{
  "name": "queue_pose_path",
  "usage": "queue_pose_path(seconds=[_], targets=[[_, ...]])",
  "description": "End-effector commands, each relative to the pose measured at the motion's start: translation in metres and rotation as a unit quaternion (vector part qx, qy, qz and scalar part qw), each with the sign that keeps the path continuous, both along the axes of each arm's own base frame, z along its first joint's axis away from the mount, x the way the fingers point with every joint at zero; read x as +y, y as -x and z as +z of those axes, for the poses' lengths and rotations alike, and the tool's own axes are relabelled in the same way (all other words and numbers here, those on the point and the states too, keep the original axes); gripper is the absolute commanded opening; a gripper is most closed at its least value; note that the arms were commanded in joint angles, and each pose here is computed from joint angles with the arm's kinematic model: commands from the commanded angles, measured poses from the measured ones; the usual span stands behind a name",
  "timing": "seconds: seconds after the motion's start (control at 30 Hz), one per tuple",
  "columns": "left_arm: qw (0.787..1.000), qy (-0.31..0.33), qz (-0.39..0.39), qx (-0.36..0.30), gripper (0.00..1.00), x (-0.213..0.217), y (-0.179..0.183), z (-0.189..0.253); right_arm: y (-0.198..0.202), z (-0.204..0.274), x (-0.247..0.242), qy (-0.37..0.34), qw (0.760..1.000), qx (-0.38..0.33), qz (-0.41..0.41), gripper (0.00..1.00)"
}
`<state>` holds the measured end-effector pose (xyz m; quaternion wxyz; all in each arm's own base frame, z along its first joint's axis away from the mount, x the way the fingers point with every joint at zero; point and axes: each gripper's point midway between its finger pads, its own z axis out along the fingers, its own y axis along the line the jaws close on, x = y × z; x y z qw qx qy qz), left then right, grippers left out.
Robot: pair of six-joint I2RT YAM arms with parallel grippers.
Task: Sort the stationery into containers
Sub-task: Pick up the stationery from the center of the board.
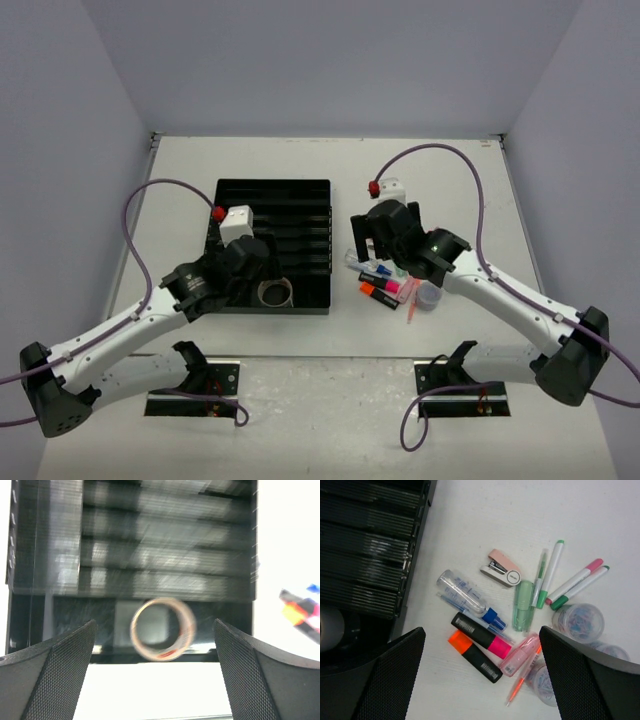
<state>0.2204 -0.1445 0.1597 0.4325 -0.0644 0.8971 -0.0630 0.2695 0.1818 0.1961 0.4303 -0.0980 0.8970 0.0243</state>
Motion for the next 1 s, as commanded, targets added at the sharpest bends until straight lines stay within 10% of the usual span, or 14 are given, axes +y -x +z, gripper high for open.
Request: queue_pose_path(seconds=[0.0, 0.27, 0.97], targets=[[0.999, -0.031, -0.006, -0.044, 1.00, 0.017, -0.004, 0.056, 0.001, -0.030, 0.028, 0.023, 0.994, 0.040, 0.102, 0.99], [0.990, -0.060, -0.014, -0.125, 1.00, 0.045, -0.003, 0.110, -0.021, -0.092, 0.047, 0.054, 0.980, 0.122, 0.145, 0.66], [0.988, -0.091, -0.049, -0.112, 1.00, 0.034, -0.009, 0.064, -0.053, -0.153, 0.036, 0.111, 0.966, 0.188, 0.140, 0.49]])
